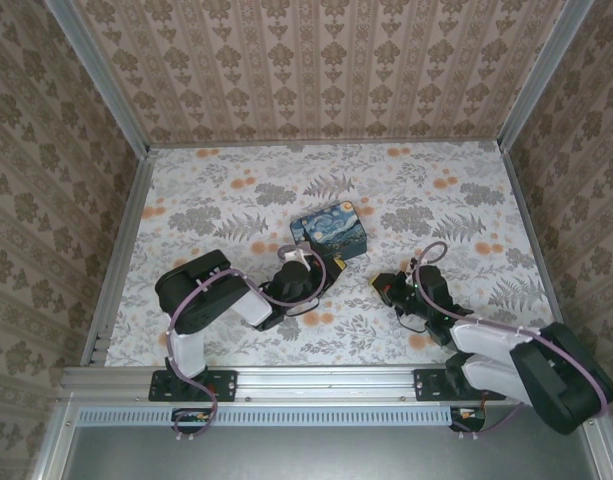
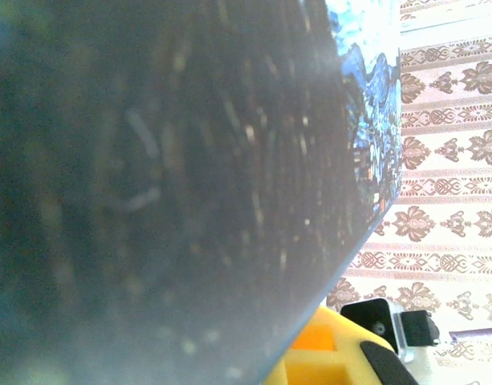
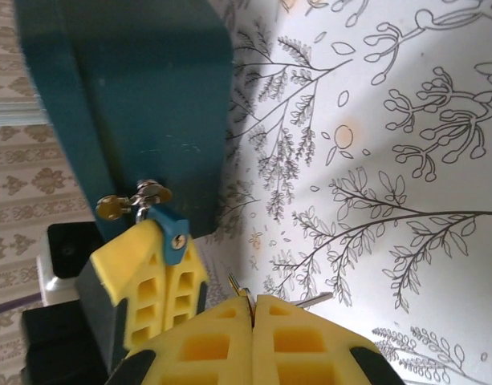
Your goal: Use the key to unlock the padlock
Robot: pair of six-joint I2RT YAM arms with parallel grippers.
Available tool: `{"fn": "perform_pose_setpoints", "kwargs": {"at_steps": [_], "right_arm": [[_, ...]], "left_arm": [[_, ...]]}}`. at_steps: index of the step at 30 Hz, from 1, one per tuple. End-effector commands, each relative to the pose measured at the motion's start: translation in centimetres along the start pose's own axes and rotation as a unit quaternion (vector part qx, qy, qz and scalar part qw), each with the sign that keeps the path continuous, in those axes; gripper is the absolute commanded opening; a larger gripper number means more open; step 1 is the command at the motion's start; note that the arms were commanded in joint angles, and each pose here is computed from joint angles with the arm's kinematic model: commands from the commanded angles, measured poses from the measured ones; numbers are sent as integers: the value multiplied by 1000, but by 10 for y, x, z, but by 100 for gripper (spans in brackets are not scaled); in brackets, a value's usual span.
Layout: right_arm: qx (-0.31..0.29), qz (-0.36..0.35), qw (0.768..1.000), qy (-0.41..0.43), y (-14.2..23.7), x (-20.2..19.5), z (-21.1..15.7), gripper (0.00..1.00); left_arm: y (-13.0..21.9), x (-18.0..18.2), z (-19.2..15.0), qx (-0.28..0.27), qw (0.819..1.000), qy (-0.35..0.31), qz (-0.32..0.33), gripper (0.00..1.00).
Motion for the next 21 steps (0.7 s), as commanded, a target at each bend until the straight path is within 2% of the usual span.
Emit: {"fn": "perform_pose_setpoints", "kwargs": {"at_steps": [1,9,21], "right_arm": [[-18,58,998,-10,-9,28,2,0],[-23,64,997,-26,-24,31,-2,0],[-30,70,997,-31,-33,38,-5,0]], "left_arm": [[-3,2,0,-23,999,23,-4,0],[-4,4,-3,-49,998,43,-1,0],[-7,7,-5,-57,997,56,5,0]]}}
Point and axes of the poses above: each hand's point on the last joint's axis, 136 mm out from that joint toward the fingers, its own y axis back along the fingers, its own x axis along the line the jaws close on, z = x × y, the point moved 9 cm from there along y, back along the fingers, and after that the axes turned 6 degrees about -y, right-handed, at the moved point
